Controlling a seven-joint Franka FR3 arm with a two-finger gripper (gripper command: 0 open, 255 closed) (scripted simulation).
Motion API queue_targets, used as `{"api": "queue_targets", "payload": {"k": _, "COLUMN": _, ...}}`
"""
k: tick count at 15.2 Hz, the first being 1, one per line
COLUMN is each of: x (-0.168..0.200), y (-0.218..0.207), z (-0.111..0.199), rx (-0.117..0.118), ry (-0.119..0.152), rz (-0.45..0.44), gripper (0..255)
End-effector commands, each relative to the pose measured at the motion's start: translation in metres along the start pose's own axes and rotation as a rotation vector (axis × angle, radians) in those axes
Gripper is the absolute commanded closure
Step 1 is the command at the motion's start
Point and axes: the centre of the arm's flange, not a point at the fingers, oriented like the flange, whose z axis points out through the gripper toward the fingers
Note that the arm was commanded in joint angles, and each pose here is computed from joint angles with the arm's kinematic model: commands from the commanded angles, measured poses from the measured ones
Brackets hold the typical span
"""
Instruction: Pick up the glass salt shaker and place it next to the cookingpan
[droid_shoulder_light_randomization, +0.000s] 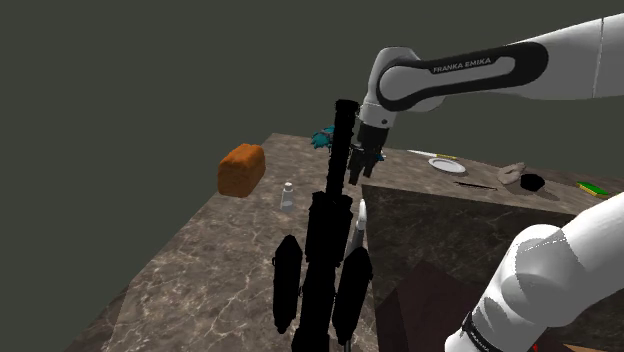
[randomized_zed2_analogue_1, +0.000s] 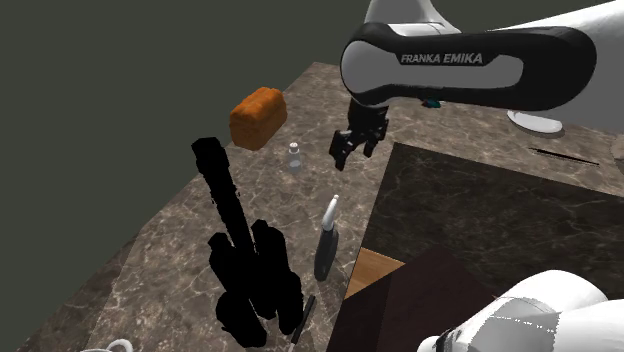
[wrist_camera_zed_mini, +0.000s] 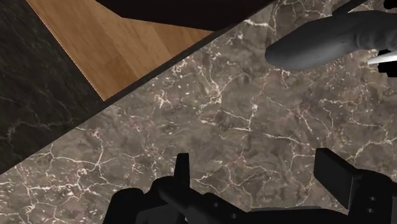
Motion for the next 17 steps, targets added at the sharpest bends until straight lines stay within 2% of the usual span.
{"api": "queue_targets", "payload": {"k": 1, "x": 0.018, "y": 0.001, "z": 0.013, "rx": -0.011, "ry": 0.020, "rz": -0.012, "gripper": 0}}
{"api": "queue_targets", "payload": {"k": 17, "x": 0.181, "y": 0.004, "z": 0.118, "rx": -0.097, "ry": 0.151, "rz": -0.102, "gripper": 0}}
